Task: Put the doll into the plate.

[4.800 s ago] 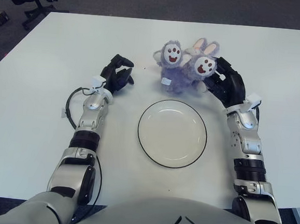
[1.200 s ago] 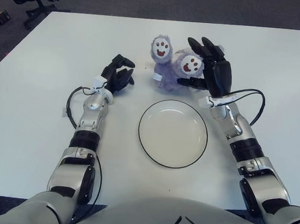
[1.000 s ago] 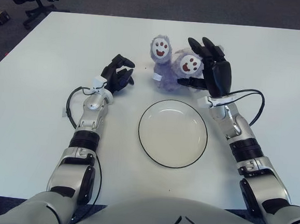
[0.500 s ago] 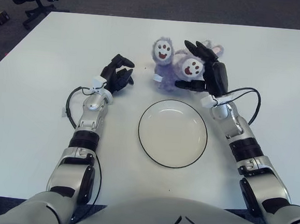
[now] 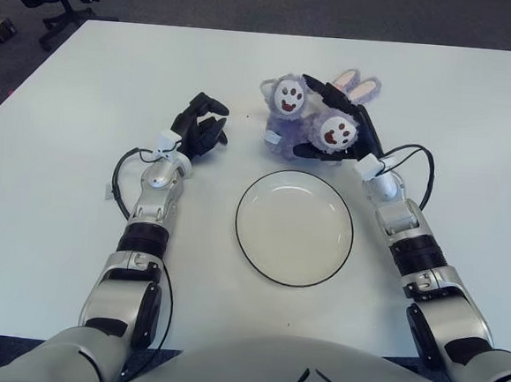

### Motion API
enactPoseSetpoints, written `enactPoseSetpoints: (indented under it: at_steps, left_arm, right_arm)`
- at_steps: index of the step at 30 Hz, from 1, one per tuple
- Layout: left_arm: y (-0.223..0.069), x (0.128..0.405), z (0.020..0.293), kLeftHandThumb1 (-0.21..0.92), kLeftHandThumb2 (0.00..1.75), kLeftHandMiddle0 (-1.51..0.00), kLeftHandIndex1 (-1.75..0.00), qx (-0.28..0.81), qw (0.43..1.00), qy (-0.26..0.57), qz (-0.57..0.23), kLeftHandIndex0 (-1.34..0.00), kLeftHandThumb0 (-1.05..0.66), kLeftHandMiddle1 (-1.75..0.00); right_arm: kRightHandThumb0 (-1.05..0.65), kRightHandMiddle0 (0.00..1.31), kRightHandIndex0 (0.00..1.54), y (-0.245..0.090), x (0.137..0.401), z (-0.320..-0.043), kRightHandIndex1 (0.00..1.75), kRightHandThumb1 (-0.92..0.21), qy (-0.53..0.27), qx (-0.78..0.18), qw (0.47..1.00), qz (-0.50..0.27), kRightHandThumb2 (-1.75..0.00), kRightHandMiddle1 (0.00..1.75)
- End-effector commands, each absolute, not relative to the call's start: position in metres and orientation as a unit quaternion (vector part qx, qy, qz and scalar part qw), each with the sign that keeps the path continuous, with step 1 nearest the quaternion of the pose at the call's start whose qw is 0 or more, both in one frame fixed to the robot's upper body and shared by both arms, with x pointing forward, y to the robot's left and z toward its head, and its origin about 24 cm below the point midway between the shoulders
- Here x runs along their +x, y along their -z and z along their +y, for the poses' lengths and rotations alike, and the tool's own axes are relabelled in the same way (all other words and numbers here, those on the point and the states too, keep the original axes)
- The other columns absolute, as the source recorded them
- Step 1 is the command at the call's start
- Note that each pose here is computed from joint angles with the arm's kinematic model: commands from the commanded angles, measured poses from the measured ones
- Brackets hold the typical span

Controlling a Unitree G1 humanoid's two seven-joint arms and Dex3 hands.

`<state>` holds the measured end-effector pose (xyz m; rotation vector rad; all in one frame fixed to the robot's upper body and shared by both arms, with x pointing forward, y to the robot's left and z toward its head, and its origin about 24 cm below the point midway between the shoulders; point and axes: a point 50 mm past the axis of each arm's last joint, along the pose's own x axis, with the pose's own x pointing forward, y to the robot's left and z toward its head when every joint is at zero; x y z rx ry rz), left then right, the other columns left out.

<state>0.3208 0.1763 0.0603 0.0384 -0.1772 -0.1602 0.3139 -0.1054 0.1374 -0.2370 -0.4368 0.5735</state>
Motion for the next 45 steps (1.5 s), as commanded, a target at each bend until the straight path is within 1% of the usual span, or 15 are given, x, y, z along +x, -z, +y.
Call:
enactPoseSetpoints:
  at_steps: [1,16,17,18,19,20,21,22,24,25,27,28,31,35,45]
  left_arm:
    - [-0.037,0.311,0.179,0.92,0.32,-0.73,-1.53,0.019,0.996,0.074,-0.039,-0.41,-0.36,-1.75]
    - [-0.037,0.311,0.179,0.92,0.31,-0.72,-1.53,0.019,0.996,0.075,-0.04,-0.42,-0.36,-1.75]
    - [-0.037,0.311,0.179,0.92,0.31,-0.72,-1.53,0.019,0.996,0.075,-0.04,-0.42,-0.36,-1.75]
    - [-0.038,0.311,0.179,0.92,0.31,-0.72,-1.53,0.019,0.996,0.075,-0.04,-0.42,-0.36,-1.75]
    - [-0.038,0.311,0.179,0.92,0.31,-0.72,-1.53,0.019,0.996,0.075,-0.04,-0.42,-0.36,-1.75]
    - [-0.038,0.311,0.179,0.92,0.31,-0.72,-1.53,0.019,0.996,0.075,-0.04,-0.42,-0.36,-1.75]
    - [-0.038,0.311,0.179,0.92,0.31,-0.72,-1.52,0.019,0.996,0.075,-0.04,-0.42,-0.36,-1.75]
    - [-0.038,0.311,0.179,0.92,0.31,-0.72,-1.52,0.019,0.996,0.075,-0.04,-0.42,-0.36,-1.75]
    - [-0.038,0.31,0.179,0.92,0.31,-0.72,-1.52,0.019,0.996,0.075,-0.04,-0.42,-0.36,-1.75]
    - [-0.038,0.31,0.179,0.92,0.31,-0.72,-1.52,0.019,0.996,0.075,-0.04,-0.42,-0.36,-1.75]
    - [-0.038,0.31,0.178,0.92,0.31,-0.72,-1.52,0.019,0.996,0.075,-0.04,-0.43,-0.36,-1.75]
    - [-0.038,0.31,0.178,0.92,0.31,-0.72,-1.52,0.019,0.996,0.075,-0.04,-0.43,-0.36,-1.75]
    - [-0.038,0.31,0.179,0.92,0.31,-0.72,-1.52,0.019,0.996,0.075,-0.04,-0.43,-0.36,-1.75]
    - [-0.038,0.31,0.179,0.92,0.3,-0.71,-1.52,0.019,0.996,0.075,-0.04,-0.43,-0.36,-1.75]
    - [-0.038,0.31,0.18,0.92,0.3,-0.71,-1.51,0.021,0.996,0.073,-0.039,-0.43,-0.36,-1.75]
  right_arm:
    - [-0.64,0.55,0.46,-0.138,0.312,-0.107,0.01,-0.74,-0.293,-0.094,0.931,-0.199,0.0,0.06]
    - [-0.65,0.55,0.47,-0.135,0.315,-0.103,0.0,-0.75,-0.311,-0.064,0.929,-0.191,0.0,0.04]
    - [-0.6,0.61,0.54,-0.134,0.316,-0.102,0.12,-0.78,-0.309,-0.048,0.93,-0.193,0.0,0.25]
    - [-0.45,0.65,0.65,-0.132,0.317,-0.101,0.36,-0.81,-0.309,-0.03,0.931,-0.193,-0.01,0.59]
    - [-0.36,0.66,0.69,-0.129,0.319,-0.1,0.5,-0.77,-0.306,-0.01,0.933,-0.191,-0.12,0.71]
    - [-0.23,0.63,0.7,-0.127,0.319,-0.1,0.85,-0.63,-0.304,0.002,0.934,-0.19,-0.45,0.97]
    - [-0.15,0.59,0.68,-0.126,0.32,-0.1,1.16,-0.51,-0.303,0.008,0.934,-0.19,-0.75,1.2]
    - [-0.1,0.57,0.66,-0.126,0.32,-0.1,1.36,-0.43,-0.302,0.011,0.934,-0.19,-0.94,1.34]
    - [-0.05,0.54,0.65,-0.124,0.321,-0.1,1.53,-0.36,-0.29,0.011,0.936,-0.197,-1.11,1.46]
    - [-0.05,0.56,0.69,-0.123,0.321,-0.101,1.57,-0.4,-0.28,0.011,0.938,-0.202,-1.01,1.52]
    - [-0.04,0.6,0.8,-0.12,0.322,-0.101,1.67,-0.61,-0.264,0.012,0.941,-0.21,-0.54,1.65]
    - [-0.03,0.62,0.82,-0.12,0.322,-0.102,1.7,-0.68,-0.261,0.015,0.942,-0.211,-0.4,1.69]
    - [-0.03,0.63,0.84,-0.118,0.322,-0.104,1.73,-0.78,-0.256,0.024,0.943,-0.211,-0.19,1.73]
    - [-0.03,0.64,0.85,-0.118,0.322,-0.108,1.74,-0.83,-0.253,0.036,0.944,-0.21,-0.11,1.74]
    - [-0.02,0.68,0.86,-0.119,0.319,-0.124,1.75,-0.86,-0.253,0.063,0.947,-0.189,-0.07,1.75]
